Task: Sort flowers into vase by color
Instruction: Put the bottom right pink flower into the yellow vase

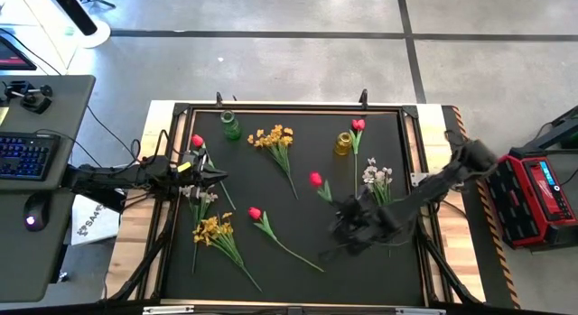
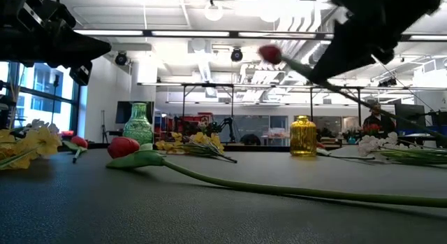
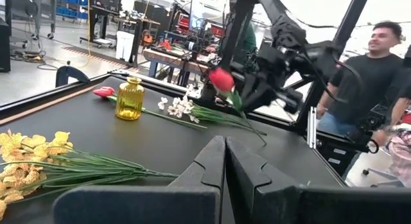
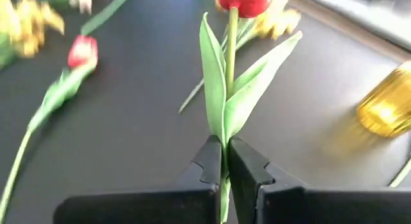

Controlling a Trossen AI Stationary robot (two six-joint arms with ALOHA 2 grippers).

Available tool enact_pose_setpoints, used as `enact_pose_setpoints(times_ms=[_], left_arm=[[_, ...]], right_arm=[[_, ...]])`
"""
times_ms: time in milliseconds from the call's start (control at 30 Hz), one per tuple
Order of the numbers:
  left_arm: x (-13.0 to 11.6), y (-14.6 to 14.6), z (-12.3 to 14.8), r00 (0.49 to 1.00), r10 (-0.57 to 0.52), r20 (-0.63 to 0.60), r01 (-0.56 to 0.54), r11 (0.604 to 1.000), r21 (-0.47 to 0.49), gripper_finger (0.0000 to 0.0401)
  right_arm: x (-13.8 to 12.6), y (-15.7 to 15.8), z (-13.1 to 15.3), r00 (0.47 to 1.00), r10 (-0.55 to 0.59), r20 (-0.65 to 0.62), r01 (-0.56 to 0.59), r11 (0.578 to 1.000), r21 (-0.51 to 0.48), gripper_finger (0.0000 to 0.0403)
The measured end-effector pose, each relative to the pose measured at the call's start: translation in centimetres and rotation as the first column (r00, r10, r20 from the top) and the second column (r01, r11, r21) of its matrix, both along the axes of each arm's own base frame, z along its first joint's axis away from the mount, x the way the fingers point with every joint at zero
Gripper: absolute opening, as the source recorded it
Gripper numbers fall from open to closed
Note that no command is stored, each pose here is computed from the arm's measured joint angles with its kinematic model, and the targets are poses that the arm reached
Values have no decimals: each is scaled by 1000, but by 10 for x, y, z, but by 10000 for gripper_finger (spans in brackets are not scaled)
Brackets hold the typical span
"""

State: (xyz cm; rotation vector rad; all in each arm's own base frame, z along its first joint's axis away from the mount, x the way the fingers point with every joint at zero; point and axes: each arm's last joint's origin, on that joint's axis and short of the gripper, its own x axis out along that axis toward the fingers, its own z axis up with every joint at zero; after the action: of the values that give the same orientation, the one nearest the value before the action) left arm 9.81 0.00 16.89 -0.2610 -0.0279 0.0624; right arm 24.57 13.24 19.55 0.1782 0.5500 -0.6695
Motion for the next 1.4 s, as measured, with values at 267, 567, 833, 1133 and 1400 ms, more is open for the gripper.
enact_pose_setpoints(times_ms=[267, 567, 833, 1133, 1400], left_arm=[[0, 0, 0, 1000, 1, 0, -1, 1000, 0, 0], [0, 1, 0, 999, 38, 1, -38, 999, 0, 0], [0, 1, 0, 999, 39, 1, -39, 999, -1, 0], [0, 2, 0, 999, 53, 3, -53, 999, -2, 0], [0, 2, 0, 999, 53, 5, -53, 999, -2, 0]], right_arm=[[-39, -38, 5, 943, -11, 334, 76, 980, -183, 1], [-58, -94, 38, 785, 266, 559, 40, 879, -475, 0], [-75, -142, 48, 747, 199, 634, 292, 758, -583, 0], [-75, -173, 51, 774, 106, 625, 387, 702, -598, 0], [-71, -192, 38, 803, 53, 593, 346, 768, -538, 0]])
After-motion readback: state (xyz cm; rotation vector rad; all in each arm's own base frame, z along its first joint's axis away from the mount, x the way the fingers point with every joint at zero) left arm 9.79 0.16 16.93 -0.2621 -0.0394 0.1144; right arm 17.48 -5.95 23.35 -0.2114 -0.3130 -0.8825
